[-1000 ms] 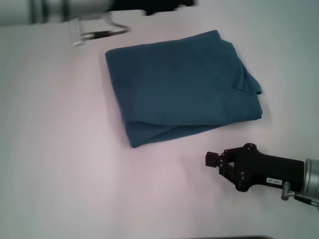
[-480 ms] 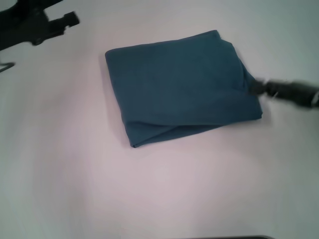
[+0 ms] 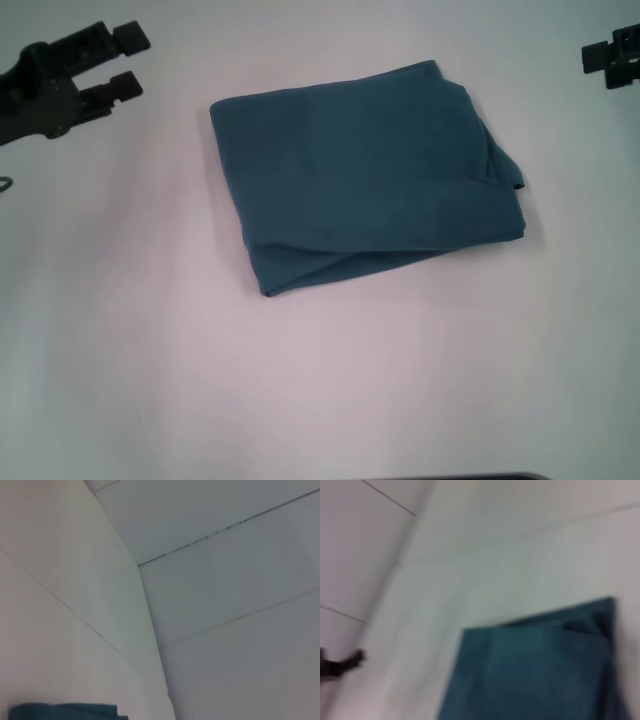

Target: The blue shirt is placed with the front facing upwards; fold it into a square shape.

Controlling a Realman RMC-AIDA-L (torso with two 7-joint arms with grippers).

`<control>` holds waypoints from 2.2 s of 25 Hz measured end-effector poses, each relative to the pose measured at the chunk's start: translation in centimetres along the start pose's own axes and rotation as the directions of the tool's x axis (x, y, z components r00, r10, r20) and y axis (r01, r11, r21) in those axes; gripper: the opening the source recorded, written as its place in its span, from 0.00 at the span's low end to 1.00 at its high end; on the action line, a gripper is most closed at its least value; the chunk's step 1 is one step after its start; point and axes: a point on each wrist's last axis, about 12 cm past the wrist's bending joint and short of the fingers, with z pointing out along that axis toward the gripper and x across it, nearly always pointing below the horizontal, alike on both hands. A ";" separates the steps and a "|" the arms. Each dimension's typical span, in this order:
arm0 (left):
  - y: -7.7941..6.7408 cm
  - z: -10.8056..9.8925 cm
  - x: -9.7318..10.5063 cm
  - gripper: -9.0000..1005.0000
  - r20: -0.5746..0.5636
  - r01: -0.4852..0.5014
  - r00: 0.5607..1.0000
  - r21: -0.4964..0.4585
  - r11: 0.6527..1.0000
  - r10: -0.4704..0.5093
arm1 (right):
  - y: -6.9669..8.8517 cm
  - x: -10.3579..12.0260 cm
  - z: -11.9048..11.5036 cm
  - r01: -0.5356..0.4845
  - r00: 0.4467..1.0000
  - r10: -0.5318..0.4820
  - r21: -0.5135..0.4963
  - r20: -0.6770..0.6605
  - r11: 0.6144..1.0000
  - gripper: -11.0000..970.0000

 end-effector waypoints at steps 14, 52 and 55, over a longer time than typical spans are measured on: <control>0.3 -0.5 1.0 0.83 -0.001 -0.009 1.000 0.014 1.000 0.009 | 0.3 -1.9 6.9 -0.118 0.993 0.121 0.192 -0.004 0.974 0.71; 0.1 -0.3 1.4 0.82 -0.017 -0.012 1.000 0.042 0.999 0.012 | 0.2 -0.3 14.3 -0.155 0.988 0.149 0.226 0.046 0.962 0.35; 0.1 -0.4 1.5 0.82 -0.017 -0.013 1.000 0.042 0.999 0.014 | 0.3 -0.4 14.4 -0.154 0.988 0.145 0.224 0.058 0.962 0.28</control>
